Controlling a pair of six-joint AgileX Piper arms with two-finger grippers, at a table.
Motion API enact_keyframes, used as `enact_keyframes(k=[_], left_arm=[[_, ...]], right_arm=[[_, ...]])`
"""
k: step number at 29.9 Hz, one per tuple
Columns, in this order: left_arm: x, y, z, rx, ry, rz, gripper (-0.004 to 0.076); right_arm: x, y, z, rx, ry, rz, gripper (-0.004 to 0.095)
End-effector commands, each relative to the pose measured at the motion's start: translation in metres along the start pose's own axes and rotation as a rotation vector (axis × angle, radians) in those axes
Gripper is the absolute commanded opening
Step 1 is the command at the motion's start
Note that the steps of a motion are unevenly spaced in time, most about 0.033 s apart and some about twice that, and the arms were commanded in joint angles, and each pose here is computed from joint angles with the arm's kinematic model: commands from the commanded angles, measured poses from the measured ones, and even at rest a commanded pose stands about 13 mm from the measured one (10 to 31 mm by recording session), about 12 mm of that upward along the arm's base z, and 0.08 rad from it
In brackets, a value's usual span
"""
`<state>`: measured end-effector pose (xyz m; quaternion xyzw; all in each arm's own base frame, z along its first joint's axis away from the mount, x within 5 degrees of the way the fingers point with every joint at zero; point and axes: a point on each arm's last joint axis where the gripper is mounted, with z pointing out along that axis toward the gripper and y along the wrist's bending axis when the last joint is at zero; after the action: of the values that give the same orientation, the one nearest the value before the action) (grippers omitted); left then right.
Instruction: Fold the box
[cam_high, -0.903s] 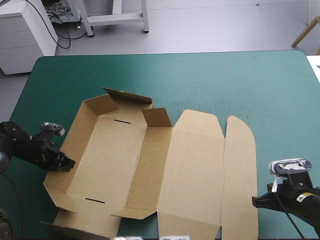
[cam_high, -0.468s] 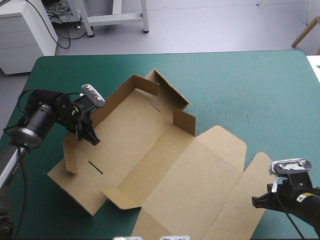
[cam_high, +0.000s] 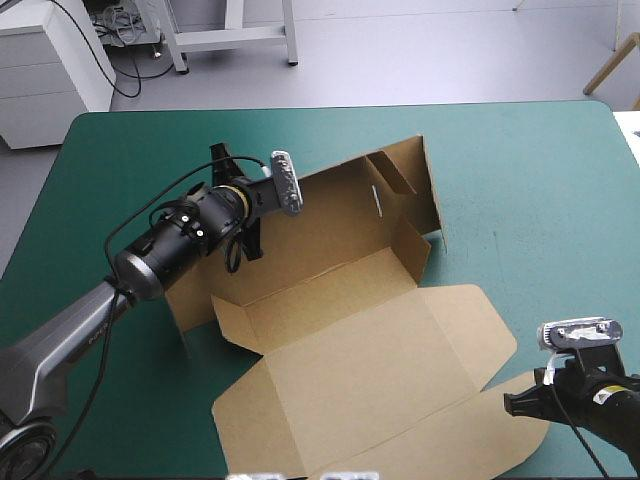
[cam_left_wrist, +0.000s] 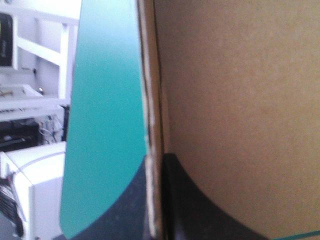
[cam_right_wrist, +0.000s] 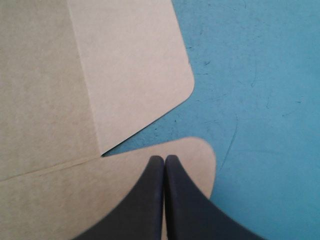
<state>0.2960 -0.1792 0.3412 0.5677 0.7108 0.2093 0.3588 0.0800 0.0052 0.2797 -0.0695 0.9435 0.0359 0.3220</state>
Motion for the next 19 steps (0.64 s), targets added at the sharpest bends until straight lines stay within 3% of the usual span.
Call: enact_keyframes(k=[1, 11, 19], left_arm=[[-0.024, 0.011, -0.028, -0.133, -0.154, 0.07, -0.001], [-0.07, -0.02, -0.055, -0.191, -0.322, 0.276, -0.001], [-0.083, -0.027, -0.063, -0.221, -0.405, 0.313, -0.001]], right_arm=[[-0.008, -0.001, -0.005, 0.012, -0.054, -0.004, -0.0019], [-0.008, -0.001, -0.005, 0.012, -0.054, -0.004, -0.0019], [-0.008, -0.001, -0.005, 0.012, -0.054, -0.004, -0.0019]])
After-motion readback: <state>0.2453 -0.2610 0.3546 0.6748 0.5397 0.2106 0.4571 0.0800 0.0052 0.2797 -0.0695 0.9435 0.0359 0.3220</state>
